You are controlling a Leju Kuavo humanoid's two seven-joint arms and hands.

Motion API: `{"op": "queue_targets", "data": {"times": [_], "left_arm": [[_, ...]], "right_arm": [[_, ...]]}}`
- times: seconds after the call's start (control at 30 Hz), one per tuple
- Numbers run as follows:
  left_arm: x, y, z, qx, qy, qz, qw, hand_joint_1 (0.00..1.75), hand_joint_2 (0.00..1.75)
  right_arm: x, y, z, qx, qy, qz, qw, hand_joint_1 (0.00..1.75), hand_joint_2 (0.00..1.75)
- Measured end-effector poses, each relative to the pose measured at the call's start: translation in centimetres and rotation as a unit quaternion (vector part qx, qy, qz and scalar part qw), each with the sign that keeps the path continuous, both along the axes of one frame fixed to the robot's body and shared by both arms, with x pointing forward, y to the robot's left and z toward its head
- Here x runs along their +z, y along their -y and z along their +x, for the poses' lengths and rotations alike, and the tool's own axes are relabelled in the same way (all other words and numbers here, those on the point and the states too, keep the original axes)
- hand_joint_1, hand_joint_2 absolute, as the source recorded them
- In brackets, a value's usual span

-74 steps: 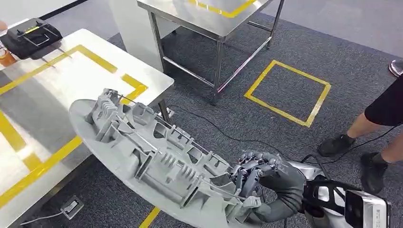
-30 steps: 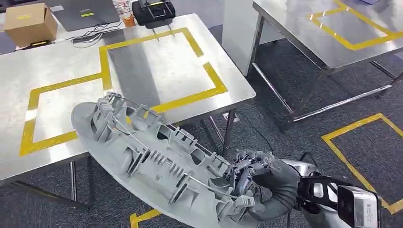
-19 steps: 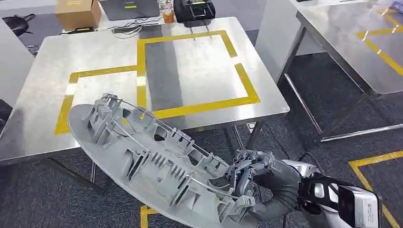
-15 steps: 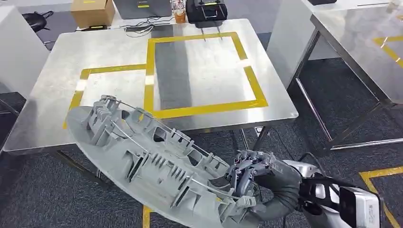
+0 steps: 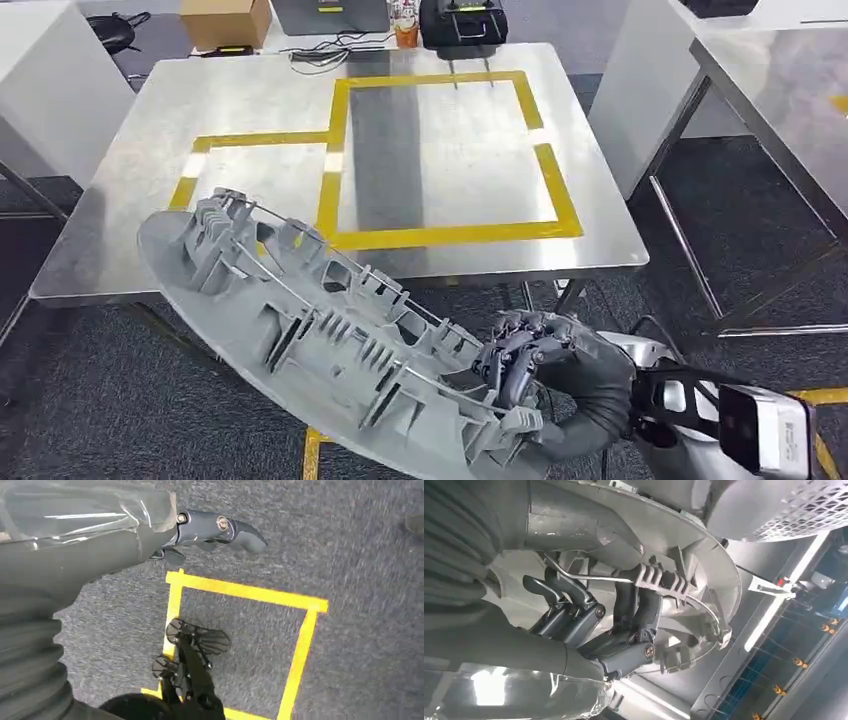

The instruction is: Take the parts from the cabinet and place them on the table.

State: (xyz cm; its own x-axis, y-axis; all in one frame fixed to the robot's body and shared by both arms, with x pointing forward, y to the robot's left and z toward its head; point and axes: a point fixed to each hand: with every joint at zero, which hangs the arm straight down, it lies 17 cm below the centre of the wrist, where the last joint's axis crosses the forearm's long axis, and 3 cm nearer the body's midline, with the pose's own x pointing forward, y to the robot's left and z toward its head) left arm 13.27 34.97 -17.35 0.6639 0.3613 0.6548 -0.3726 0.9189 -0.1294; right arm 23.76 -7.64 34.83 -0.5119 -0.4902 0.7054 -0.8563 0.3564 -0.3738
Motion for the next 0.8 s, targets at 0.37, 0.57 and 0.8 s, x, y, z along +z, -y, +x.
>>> {"op": "queue_targets", "data": {"times": [0.37, 0.57, 0.8], "left_arm": [[0.13, 0.37, 0.31, -0.006, 0.006, -0.002, 1.0, 0.0, 1.75], [0.14, 0.37, 0.26, -0.009, 0.007, 0.001, 1.0, 0.0, 1.75], [0.12, 0.36, 0.35, -0.012, 0.006, 0.004, 1.0, 0.0, 1.75]], "right_arm": [[0.02, 0.7, 0.08, -0.007, -0.003, 0.007, 1.0, 1.75, 1.75], [0.02, 0.94, 0.14, -0.009, -0.003, 0.009, 1.0, 1.75, 1.75], [0.15, 0.95, 0.02, -0.009, -0.002, 0.01, 1.0, 1.75, 1.75]]}}
